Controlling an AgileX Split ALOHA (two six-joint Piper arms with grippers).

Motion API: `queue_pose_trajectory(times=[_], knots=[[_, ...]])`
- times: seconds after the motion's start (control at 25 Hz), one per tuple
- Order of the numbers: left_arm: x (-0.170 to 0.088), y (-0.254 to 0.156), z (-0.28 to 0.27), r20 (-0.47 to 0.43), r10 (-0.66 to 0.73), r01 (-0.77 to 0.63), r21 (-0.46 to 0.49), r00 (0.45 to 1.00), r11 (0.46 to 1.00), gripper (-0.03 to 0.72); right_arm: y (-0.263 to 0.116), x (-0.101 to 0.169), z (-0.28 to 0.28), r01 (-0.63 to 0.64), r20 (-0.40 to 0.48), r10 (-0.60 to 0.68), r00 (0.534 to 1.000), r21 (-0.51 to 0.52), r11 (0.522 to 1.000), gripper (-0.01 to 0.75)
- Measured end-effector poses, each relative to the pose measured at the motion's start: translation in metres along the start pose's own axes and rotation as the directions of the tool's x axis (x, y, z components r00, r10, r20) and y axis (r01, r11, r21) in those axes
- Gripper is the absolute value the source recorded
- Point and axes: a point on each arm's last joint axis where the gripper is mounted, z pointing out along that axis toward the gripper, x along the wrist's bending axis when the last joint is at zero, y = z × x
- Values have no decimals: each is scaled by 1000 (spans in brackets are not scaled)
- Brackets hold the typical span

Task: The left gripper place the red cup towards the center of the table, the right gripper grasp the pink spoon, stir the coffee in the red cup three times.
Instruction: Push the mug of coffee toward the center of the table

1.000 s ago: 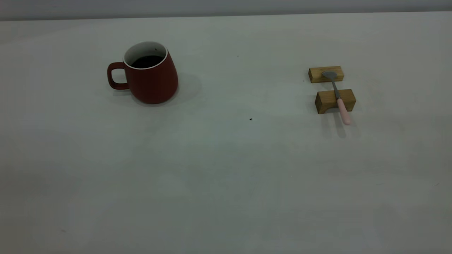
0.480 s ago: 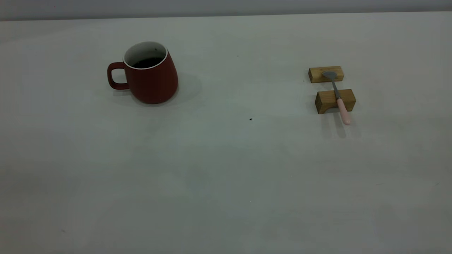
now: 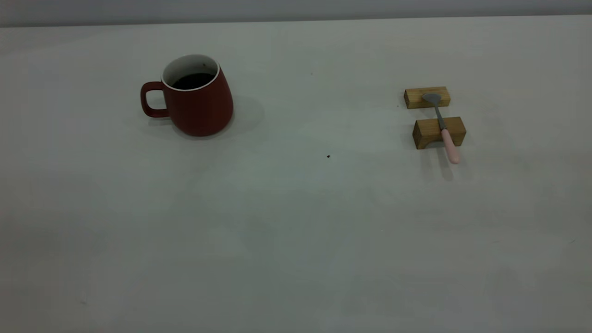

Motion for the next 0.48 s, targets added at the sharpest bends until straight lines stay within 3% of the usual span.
queue_pose_trajectory(times=[0.2, 0.48], knots=[[4, 8, 1, -35, -25, 26, 30, 999, 999, 443, 0, 0, 0, 0, 0, 0, 1000, 0, 1000, 237], [11, 74, 40, -48, -39, 45, 141, 998, 989, 443, 0, 0, 0, 0, 0, 0, 1000, 0, 1000, 237]])
